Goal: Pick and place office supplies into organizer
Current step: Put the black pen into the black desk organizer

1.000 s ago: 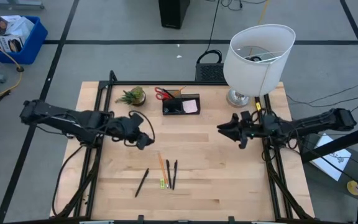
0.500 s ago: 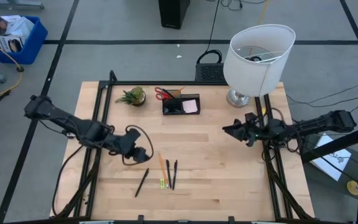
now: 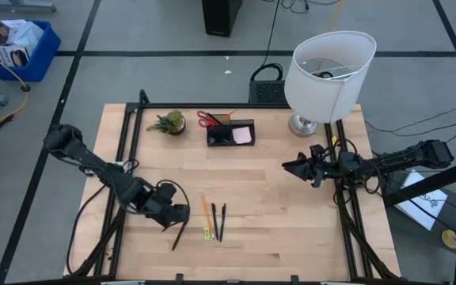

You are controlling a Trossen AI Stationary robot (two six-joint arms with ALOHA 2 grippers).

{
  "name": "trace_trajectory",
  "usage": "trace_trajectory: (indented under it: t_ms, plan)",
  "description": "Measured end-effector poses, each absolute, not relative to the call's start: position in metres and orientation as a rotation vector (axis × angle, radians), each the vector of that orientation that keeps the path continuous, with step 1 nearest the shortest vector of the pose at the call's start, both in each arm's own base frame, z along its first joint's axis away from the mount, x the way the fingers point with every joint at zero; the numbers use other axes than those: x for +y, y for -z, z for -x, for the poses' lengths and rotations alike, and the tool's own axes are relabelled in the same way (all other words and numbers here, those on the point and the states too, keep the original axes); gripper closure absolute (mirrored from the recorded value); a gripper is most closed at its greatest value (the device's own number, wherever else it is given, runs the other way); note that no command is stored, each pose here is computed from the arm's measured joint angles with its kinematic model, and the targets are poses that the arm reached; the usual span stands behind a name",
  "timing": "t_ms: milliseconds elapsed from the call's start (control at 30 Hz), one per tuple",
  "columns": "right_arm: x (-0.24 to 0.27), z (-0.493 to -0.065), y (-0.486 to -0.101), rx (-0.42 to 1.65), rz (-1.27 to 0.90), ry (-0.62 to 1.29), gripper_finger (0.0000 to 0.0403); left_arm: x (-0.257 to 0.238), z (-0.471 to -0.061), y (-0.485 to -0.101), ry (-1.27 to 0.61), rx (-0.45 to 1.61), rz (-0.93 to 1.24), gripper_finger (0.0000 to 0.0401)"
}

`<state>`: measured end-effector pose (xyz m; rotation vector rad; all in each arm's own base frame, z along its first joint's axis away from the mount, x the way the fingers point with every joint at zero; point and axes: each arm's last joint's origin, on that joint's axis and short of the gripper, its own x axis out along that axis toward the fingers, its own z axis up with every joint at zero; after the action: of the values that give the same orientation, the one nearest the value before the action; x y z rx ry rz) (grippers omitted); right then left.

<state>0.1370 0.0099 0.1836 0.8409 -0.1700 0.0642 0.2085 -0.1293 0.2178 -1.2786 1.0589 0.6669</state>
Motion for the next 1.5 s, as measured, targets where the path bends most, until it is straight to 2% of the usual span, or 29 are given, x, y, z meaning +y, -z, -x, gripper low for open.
trace_trajectory:
  t_ms: [167,400,633,767,900,1500]
  plan:
    - [0.010,-0.137,-0.184,-0.172,-0.841,-0.065,0.0287,-0.134,-0.224,-0.211,-0.715,1.071,1.276,0.0169]
    - [0.010,-0.137,-0.184,-0.172,-0.841,-0.065,0.0287,-0.138,-0.249,-0.221,-0.702,1.085,1.208,0.0169]
    - [0.010,-0.137,-0.184,-0.172,-0.841,-0.065,0.0287,-0.142,-0.247,-0.224,-0.839,1.164,1.081,0.0169]
    - [0.010,-0.137,-0.184,-0.172,-0.841,-0.065,0.0287,-0.147,-0.256,-0.215,-0.858,1.205,1.019,0.0169]
    - [0.010,-0.137,-0.184,-0.173,-0.841,-0.065,0.0287,-0.152,-0.268,-0.202,-0.800,1.207,1.001,0.0169]
    - [0.010,-0.137,-0.184,-0.172,-0.841,-0.065,0.0287,-0.150,-0.282,-0.160,-0.875,1.327,0.916,0.0169]
